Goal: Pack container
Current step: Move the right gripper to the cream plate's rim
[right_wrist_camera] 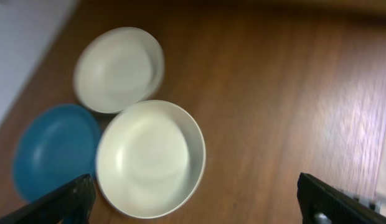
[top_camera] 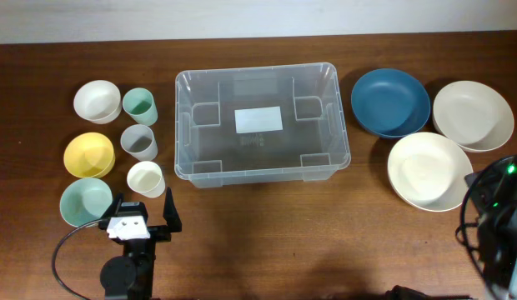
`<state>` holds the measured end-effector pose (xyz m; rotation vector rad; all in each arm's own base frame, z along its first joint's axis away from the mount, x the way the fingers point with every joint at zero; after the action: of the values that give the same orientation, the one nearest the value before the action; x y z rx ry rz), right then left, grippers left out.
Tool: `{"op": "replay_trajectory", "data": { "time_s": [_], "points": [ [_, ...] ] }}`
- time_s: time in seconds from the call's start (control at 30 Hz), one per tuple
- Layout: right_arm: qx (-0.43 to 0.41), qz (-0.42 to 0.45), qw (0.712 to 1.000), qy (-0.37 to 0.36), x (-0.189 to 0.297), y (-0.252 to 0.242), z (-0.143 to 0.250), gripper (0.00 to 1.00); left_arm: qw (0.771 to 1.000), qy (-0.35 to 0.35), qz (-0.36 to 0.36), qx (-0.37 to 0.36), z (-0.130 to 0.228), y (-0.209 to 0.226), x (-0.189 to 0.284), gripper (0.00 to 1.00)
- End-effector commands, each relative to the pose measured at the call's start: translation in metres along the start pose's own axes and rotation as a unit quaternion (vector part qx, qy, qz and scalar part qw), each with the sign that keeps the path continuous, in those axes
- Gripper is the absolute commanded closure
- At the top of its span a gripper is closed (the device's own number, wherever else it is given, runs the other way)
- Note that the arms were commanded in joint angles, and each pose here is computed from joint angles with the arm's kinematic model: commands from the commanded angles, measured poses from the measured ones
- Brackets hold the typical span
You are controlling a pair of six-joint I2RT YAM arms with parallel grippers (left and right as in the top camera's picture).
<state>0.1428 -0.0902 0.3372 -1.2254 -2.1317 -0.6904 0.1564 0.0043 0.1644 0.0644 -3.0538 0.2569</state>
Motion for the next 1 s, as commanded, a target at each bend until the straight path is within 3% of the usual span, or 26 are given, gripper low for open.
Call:
{"op": "replay_trajectory", "data": {
  "time_s": [0.0, 0.2, 0.37, 0.67, 0.97],
  "points": [
    [-0.044, 0.028, 0.996, 0.079, -0.038, 0.000, 0.000, 0.01, 1.000, -0.001, -0.006, -0.006, 0.001, 0.001, 0.000, 0.01],
    [-0.002, 0.044, 0.981, 0.191, -0.100, 0.002, 0.000, 0.01, 1.000, -0.001, -0.006, -0.006, 0.001, 0.001, 0.000, 0.01],
    [0.025, -0.021, 0.963, 0.269, -0.145, 0.016, 0.007, 0.01, 1.000, -0.001, -0.006, -0.006, 0.001, 0.001, 0.000, 0.01],
    [0.014, 0.001, 0.946, 0.324, -0.199, 0.013, 0.023, 0.01, 1.000, -0.001, -0.006, -0.006, 0.001, 0.001, 0.000, 0.01],
    [0.028, 0.001, 0.942, 0.334, -0.222, 0.010, 0.036, 0.01, 1.000, -0.001, -0.006, -0.006, 0.001, 0.001, 0.000, 0.01]
  ]
}}
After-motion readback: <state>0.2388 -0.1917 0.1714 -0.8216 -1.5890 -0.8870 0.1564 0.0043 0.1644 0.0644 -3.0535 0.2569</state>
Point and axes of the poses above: each gripper's point midway between its finger pads, its own x axis back along the fingers, its own y axis along the line the jaws close on, z = x × y, the point moved 9 cm from there along x, back along the fingers, and after that the axes turned 7 degrees about x, right-handed, at the moved point
